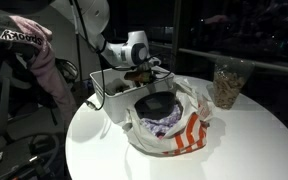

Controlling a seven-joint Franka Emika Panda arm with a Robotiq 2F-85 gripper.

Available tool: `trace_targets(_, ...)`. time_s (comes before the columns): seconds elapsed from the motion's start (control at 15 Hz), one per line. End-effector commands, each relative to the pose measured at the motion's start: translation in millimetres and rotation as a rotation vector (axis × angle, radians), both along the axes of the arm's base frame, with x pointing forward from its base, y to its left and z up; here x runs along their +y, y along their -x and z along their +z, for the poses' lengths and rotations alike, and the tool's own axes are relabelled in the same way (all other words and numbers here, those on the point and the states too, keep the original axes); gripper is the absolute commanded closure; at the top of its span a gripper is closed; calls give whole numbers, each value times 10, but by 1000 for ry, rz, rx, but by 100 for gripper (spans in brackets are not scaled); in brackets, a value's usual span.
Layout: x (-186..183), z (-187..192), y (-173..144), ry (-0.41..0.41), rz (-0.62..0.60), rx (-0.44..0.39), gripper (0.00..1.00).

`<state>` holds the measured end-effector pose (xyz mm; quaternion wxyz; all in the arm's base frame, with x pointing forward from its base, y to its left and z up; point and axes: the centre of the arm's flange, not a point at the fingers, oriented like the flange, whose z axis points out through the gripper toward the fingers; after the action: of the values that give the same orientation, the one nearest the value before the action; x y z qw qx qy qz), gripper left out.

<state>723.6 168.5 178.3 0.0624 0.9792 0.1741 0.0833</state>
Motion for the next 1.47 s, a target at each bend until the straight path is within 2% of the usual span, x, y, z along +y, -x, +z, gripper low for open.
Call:
trace_targets(0.0, -157, -5, -96, -6, -9, -6, 66)
trace_targets(0.2, -236, 26, -80, 25, -39, 21, 87)
trace_targets(0.33, -234, 139, -61, 57, -72, 50, 97)
trace_targets(0.53, -151, 510, 48, 46, -95, 101, 94)
trace_targets(0.6, -120, 660, 101, 48, -99, 108, 97)
trace_targets(0.73, -63, 1061, 224, 11, -80, 104, 97)
trace_targets(0.93, -35, 1681, 391, -33, -116, 68, 97)
trace_targets(1.13, -157, 2178, 630, 7, -172, 2, 97)
trace_targets(1.4, -546, 2488, 916, 69, -277, -47, 97)
